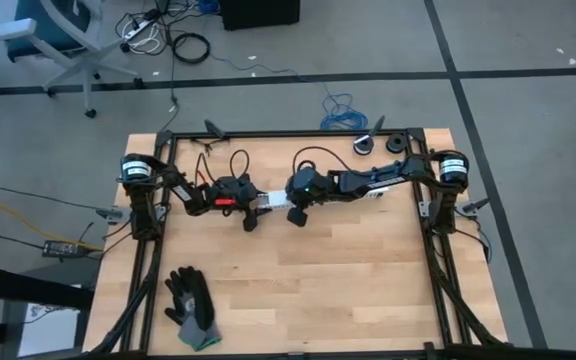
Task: Ziptie cables
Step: Close the white cable duct with the cover
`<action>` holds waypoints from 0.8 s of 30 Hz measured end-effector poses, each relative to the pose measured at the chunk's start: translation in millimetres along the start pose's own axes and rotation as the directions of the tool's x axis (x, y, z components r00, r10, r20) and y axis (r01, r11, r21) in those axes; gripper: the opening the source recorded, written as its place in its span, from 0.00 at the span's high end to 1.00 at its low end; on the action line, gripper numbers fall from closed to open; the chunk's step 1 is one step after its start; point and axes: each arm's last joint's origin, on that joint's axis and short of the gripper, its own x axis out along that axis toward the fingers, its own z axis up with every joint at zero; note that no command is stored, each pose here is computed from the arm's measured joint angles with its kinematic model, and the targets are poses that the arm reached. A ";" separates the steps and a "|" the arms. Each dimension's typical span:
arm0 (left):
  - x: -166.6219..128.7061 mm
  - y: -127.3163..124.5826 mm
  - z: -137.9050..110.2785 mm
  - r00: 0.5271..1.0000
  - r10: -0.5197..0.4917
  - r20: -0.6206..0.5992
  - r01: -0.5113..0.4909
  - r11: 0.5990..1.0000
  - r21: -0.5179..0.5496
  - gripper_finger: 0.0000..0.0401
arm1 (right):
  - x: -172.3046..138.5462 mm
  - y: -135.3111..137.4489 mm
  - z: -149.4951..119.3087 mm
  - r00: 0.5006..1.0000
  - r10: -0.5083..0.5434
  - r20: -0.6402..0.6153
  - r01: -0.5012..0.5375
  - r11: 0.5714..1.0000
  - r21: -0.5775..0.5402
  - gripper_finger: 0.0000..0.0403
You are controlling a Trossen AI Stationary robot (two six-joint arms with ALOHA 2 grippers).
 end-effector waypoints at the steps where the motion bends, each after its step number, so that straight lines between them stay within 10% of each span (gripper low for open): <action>1: 0.0 0.0 0.0 1.000 0.000 0.000 0.000 1.000 0.001 0.36 | 0.6 -2.0 -2.1 1.000 0.004 -0.024 -0.004 1.000 0.011 1.00; 12: -0.4 -0.5 0.5 1.000 -0.025 0.012 0.025 1.000 0.004 0.36 | 51.1 -5.9 -2.4 0.965 0.232 0.122 -0.237 0.971 0.034 1.00; 24: -0.1 -1.0 0.3 0.999 -0.039 0.010 0.039 0.999 -0.004 0.36 | -9.7 -3.5 24.3 0.990 0.084 0.109 -0.073 0.992 -0.104 1.00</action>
